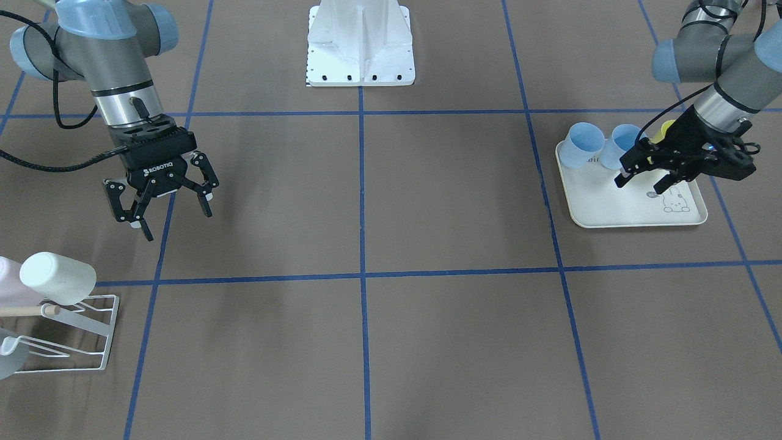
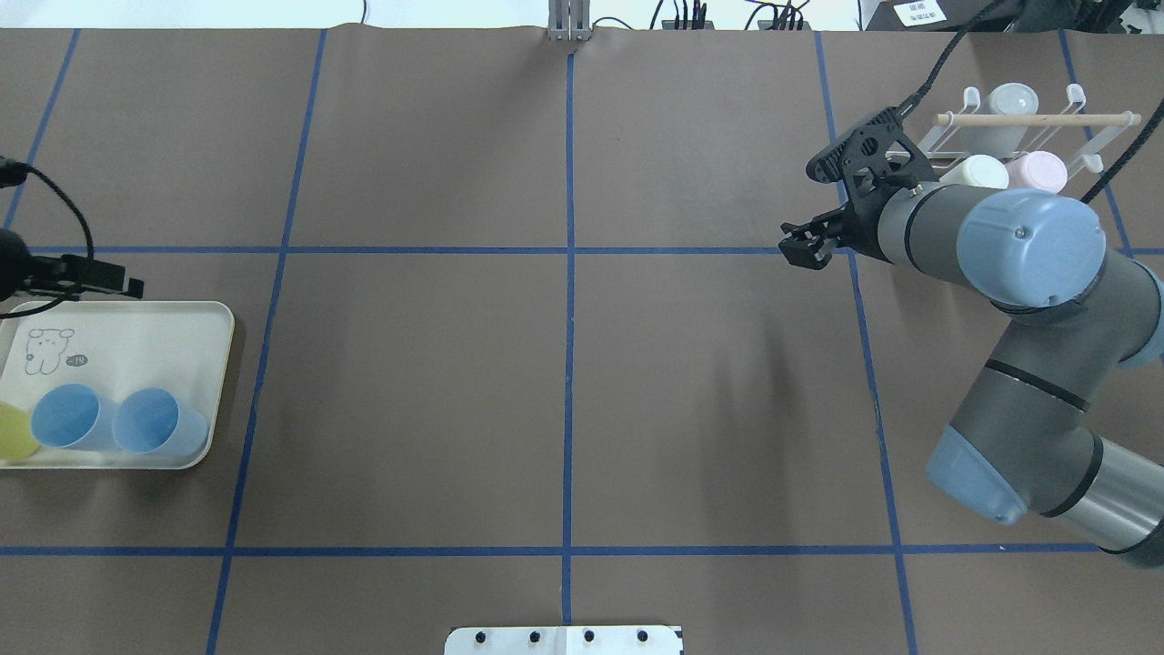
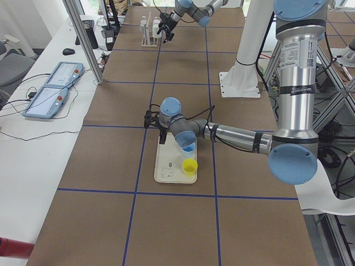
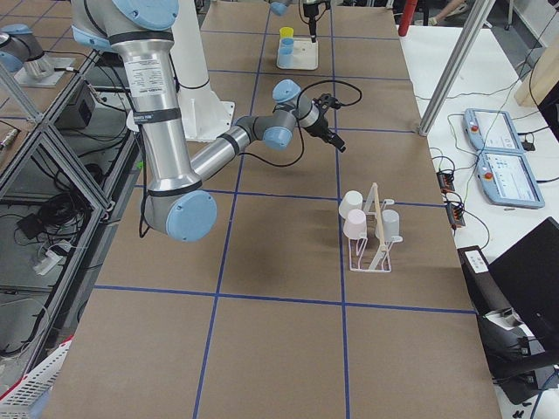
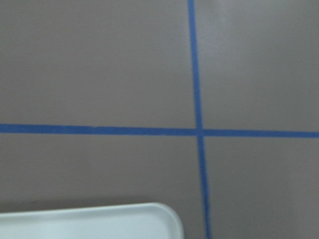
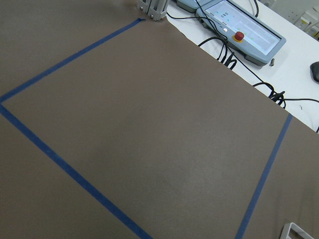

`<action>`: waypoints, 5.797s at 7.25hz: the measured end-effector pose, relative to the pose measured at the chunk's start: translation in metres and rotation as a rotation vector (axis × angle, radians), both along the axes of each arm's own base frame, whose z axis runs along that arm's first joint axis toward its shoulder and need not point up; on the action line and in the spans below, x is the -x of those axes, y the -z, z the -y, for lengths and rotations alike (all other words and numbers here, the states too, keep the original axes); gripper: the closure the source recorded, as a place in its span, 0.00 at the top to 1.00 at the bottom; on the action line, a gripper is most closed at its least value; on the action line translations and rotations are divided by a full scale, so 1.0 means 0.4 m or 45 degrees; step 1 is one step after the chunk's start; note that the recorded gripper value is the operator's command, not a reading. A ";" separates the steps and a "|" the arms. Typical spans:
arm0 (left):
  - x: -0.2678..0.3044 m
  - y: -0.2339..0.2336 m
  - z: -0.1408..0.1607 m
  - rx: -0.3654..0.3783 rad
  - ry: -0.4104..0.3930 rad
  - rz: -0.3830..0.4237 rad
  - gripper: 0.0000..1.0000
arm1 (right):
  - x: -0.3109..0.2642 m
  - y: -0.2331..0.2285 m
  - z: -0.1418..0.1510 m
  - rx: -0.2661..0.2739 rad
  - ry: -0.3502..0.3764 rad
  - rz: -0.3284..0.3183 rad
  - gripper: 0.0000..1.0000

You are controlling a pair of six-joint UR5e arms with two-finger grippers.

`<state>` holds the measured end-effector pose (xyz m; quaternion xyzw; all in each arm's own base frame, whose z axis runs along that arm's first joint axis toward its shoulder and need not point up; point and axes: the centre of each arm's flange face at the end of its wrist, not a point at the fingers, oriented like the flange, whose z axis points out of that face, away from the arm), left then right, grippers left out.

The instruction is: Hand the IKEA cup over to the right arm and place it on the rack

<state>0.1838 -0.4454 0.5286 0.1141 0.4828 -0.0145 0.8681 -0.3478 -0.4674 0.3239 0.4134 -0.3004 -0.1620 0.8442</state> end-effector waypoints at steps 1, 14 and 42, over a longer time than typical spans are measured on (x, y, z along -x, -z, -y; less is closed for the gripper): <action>0.057 -0.047 -0.054 -0.025 -0.021 0.048 1.00 | 0.018 0.017 -0.004 0.046 -0.004 0.058 1.00; 0.264 -0.317 -0.254 0.049 -0.128 0.198 0.63 | 0.131 0.198 -0.002 0.246 0.131 0.039 1.00; 0.154 0.633 0.349 0.600 0.193 -0.461 0.00 | 0.268 0.321 0.092 -0.516 0.020 0.329 0.99</action>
